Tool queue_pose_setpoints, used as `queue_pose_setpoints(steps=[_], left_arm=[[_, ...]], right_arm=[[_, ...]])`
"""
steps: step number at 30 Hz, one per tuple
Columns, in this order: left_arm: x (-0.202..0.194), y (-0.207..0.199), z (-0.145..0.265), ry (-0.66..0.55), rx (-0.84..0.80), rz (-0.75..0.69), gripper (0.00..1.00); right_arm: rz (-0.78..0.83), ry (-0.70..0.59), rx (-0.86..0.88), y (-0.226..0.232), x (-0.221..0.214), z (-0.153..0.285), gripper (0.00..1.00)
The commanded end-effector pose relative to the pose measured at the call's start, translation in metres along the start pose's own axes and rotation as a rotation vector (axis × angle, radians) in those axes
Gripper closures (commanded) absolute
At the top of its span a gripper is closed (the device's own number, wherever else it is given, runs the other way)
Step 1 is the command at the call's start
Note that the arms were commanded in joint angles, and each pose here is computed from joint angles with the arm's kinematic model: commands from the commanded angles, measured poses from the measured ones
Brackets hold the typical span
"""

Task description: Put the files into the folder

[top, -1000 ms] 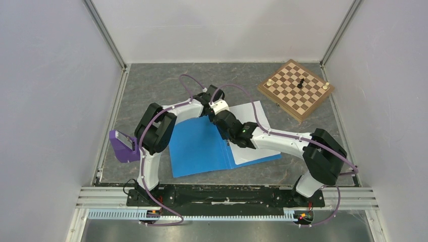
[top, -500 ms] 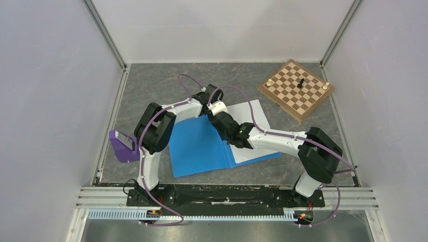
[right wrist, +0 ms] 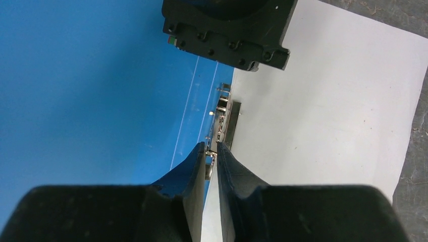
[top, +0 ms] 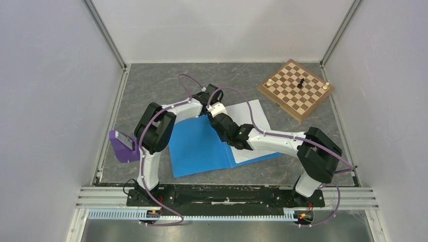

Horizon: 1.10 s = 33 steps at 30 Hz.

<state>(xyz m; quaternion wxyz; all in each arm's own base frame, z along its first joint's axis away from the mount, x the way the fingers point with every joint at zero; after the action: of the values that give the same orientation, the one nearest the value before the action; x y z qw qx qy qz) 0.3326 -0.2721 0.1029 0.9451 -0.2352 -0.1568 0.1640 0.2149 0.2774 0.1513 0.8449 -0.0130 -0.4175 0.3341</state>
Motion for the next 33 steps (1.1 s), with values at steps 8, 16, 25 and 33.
queue_pose_setpoints(steps=[8, 16, 25, 33], left_arm=[[-0.004, 0.020, -0.017, 0.003, 0.114, -0.003, 0.98], [-0.004, 0.023, -0.017, 0.006, 0.121, -0.001, 0.98], [-0.006, 0.025, -0.019, 0.011, 0.130, -0.002, 0.98], [-0.008, 0.029, -0.023, 0.020, 0.144, 0.000, 0.98]], right_arm=[[-0.015, -0.013, 0.012, 0.005, -0.009, -0.001, 0.86], [-0.033, 0.017, 0.009, 0.005, -0.024, 0.000, 0.91], [-0.063, 0.059, 0.012, 0.007, -0.046, 0.000, 0.96], [-0.077, 0.100, 0.022, 0.008, -0.067, 0.000, 0.98]])
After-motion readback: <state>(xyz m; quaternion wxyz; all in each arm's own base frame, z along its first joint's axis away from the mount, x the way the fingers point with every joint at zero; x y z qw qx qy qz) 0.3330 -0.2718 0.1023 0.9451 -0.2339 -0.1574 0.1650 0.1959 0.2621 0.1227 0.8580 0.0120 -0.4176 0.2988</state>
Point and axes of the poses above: each gripper's point midway between its finger pads, its own z axis back along the fingers, its own y axis along the line the jaws close on, x = y × z, the point moved 10 cm from there along z, back along the fingers, and after that the axes turned 11 degrees about z, right-handed, at the moved point
